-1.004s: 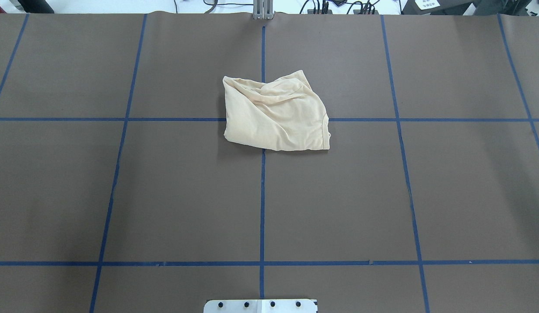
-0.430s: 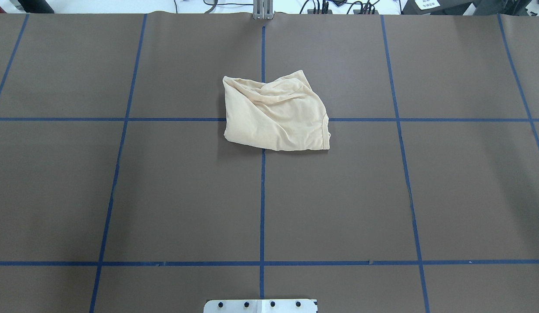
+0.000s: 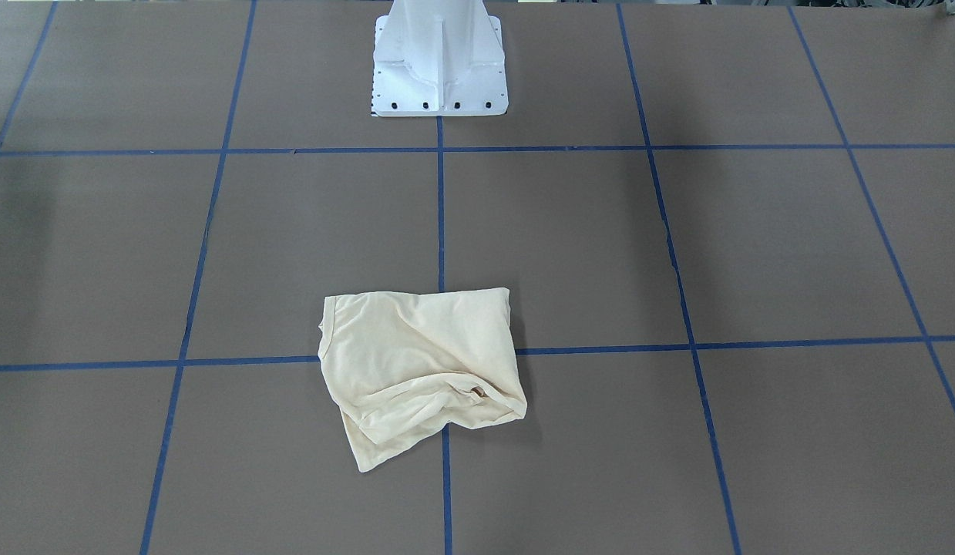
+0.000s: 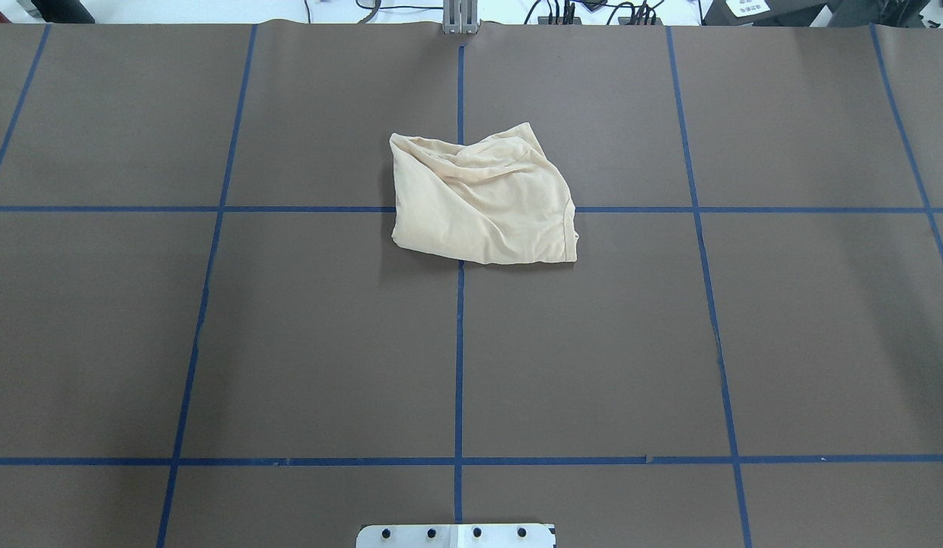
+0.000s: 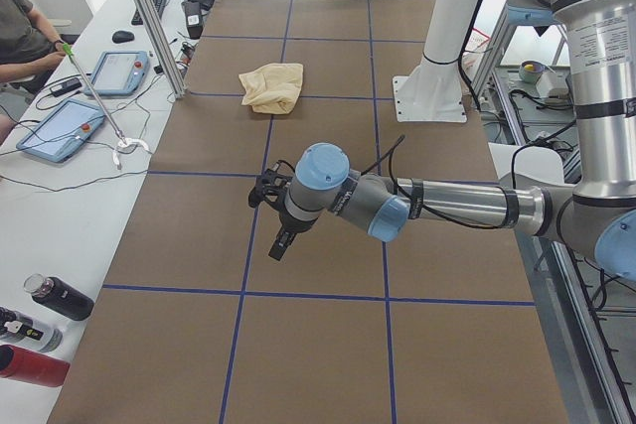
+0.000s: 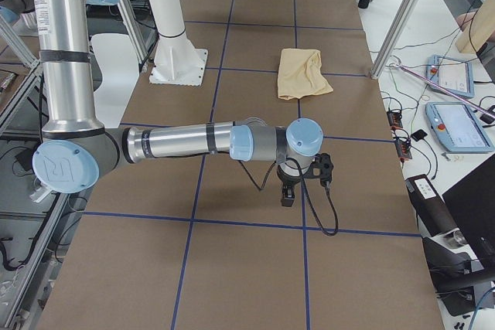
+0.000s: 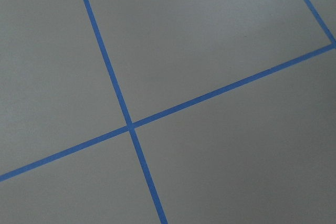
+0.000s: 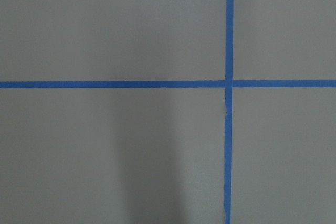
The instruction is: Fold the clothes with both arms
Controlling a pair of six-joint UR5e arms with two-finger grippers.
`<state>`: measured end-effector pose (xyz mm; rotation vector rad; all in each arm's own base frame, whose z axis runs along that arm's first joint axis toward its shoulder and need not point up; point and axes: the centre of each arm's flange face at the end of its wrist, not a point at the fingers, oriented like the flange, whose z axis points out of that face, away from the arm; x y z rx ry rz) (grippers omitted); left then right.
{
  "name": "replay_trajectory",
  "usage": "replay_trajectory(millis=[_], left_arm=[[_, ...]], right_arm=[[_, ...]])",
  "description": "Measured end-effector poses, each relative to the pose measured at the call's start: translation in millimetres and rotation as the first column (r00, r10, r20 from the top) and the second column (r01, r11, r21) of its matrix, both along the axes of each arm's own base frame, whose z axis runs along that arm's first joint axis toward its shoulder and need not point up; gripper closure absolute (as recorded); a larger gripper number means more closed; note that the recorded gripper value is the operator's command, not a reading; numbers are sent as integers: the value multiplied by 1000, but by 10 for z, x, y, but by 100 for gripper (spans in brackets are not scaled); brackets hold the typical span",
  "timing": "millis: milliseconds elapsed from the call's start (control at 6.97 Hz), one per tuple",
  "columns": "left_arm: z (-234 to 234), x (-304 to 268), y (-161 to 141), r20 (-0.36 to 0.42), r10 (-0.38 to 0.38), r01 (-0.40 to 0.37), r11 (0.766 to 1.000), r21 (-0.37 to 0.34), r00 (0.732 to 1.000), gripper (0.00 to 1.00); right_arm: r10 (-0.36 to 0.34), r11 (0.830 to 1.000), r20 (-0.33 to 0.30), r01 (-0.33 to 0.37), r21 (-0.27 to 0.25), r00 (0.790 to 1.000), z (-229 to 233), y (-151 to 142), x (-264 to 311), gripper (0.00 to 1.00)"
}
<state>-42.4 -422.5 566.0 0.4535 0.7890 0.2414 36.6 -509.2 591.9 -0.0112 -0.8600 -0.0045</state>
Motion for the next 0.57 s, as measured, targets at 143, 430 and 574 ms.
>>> replay_trajectory(millis=[143,430,574], left_arm=[[-14,-2,4,-2,0,0,1000,2,1000,0],[-45,-4,15,-5,1,-1,1000,7,1000,0],[-61,-4,18,-5,1,-1,1000,10,1000,0]], right_arm=[[0,1000,0,0,11,1000,-42,1,1,0],[4,1000,-4,-4,29,1000,-138,11,4,0],[6,999,-18,-5,46,1000,-216,39,14,0]])
